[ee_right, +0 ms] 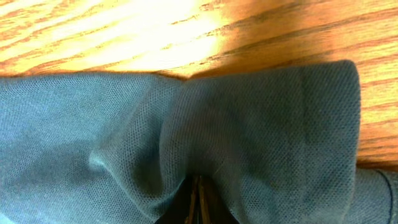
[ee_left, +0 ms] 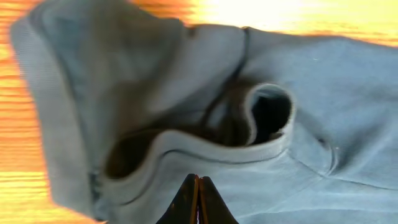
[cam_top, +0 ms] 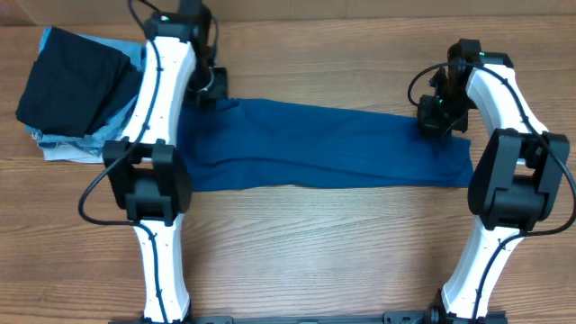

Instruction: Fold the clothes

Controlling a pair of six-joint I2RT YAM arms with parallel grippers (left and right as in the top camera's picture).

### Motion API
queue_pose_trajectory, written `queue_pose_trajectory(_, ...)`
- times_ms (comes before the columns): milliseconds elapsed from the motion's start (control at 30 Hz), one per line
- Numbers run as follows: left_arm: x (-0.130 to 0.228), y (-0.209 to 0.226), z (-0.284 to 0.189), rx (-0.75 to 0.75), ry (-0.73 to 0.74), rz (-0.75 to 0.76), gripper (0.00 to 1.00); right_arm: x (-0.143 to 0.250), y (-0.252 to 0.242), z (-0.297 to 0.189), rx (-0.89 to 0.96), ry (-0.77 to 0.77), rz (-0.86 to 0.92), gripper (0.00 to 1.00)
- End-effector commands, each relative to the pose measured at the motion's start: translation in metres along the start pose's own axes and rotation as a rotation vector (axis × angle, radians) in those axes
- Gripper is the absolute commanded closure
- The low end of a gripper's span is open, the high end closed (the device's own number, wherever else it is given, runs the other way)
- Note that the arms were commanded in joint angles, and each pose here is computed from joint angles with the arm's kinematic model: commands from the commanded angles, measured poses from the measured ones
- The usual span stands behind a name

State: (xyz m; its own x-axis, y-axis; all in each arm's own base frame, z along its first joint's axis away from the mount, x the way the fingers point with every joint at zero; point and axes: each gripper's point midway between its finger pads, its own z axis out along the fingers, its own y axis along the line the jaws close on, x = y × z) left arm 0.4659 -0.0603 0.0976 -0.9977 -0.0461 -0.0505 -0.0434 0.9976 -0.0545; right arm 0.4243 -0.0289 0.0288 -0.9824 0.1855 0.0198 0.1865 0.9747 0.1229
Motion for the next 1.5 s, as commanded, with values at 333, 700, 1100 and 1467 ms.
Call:
queue_pose_trajectory(333, 0.011, -0.005, 0.062, 0.019, 0.028, 0.042, 0.96, -0.04, -0.029, -0.055, 0.144, -0.207, 0.03, 0.86)
queue_pose_trajectory(700, 0.014, -0.005, 0.062, 0.02, 0.041, 0.042, 0.92, -0.041, -0.051, -0.052, -0.074, -0.209, 0.065, 0.63)
queue_pose_trajectory(1100, 0.027, 0.006, 0.099, -0.029, 0.062, 0.034, 0.96, -0.034, -0.049, -0.029, -0.103, -0.189, 0.066, 0.68)
queue_pose_trajectory(1467, 0.028, 0.006, 0.1, -0.029, 0.065, 0.035, 0.95, -0.021, -0.049, -0.016, -0.104, -0.143, 0.075, 0.84)
